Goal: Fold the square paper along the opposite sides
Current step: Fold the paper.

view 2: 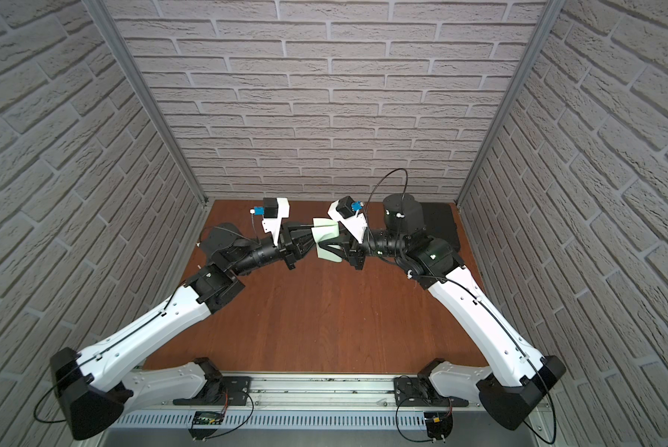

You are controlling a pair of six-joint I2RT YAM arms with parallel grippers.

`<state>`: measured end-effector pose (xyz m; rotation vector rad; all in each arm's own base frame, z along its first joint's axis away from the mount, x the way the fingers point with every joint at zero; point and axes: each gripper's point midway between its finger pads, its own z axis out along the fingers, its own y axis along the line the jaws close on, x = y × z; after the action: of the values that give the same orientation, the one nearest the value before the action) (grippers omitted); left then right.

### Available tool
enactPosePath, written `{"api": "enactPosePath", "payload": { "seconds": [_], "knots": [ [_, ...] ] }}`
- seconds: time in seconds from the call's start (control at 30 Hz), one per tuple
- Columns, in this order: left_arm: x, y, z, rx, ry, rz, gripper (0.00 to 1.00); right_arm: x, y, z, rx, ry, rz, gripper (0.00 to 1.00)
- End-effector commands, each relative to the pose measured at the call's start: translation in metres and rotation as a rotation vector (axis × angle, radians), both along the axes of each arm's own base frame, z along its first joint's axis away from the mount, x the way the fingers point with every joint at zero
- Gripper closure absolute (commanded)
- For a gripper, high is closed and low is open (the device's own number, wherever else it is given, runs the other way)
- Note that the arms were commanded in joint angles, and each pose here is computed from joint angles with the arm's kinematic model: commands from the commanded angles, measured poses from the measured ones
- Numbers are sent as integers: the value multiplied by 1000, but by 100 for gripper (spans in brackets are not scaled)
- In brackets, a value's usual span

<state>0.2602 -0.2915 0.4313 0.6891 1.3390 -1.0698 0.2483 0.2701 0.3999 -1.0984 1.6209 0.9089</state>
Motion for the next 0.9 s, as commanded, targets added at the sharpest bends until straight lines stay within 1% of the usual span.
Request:
{"api": "enactPosePath", "payload": {
  "seconds": [0.0,0.07,0.1,0.17,0.27,0.37,0.43,0.5,0.6,0.7,0.87],
  "knots": [
    [-4,19,36,-30,-104,86,54,-9,2,22,36,-68,25,79],
    [-2,33,45,-38,-129,141,39,-9,1,21,33,-70,21,80],
    [-3,41,51,-44,-145,167,34,-9,1,21,32,-74,20,80],
    [-5,57,62,-55,-174,215,28,-8,1,21,31,-75,18,80],
    [-15,78,77,-60,-218,270,22,-8,1,21,28,-76,15,81],
    [-29,90,82,-55,-245,282,17,-7,0,23,26,-85,5,81],
    [-37,88,77,-40,-247,247,14,-5,-2,28,27,-98,-7,81],
    [-40,77,62,-18,-218,173,11,-6,-2,37,35,-114,-8,81],
    [-31,54,36,10,-148,60,9,-8,0,51,52,-117,7,81],
    [-23,35,19,8,-115,-21,8,-10,2,59,62,-104,29,81],
    [-18,24,20,-13,-127,-74,5,-11,4,59,64,-86,40,81]
  ]
}}
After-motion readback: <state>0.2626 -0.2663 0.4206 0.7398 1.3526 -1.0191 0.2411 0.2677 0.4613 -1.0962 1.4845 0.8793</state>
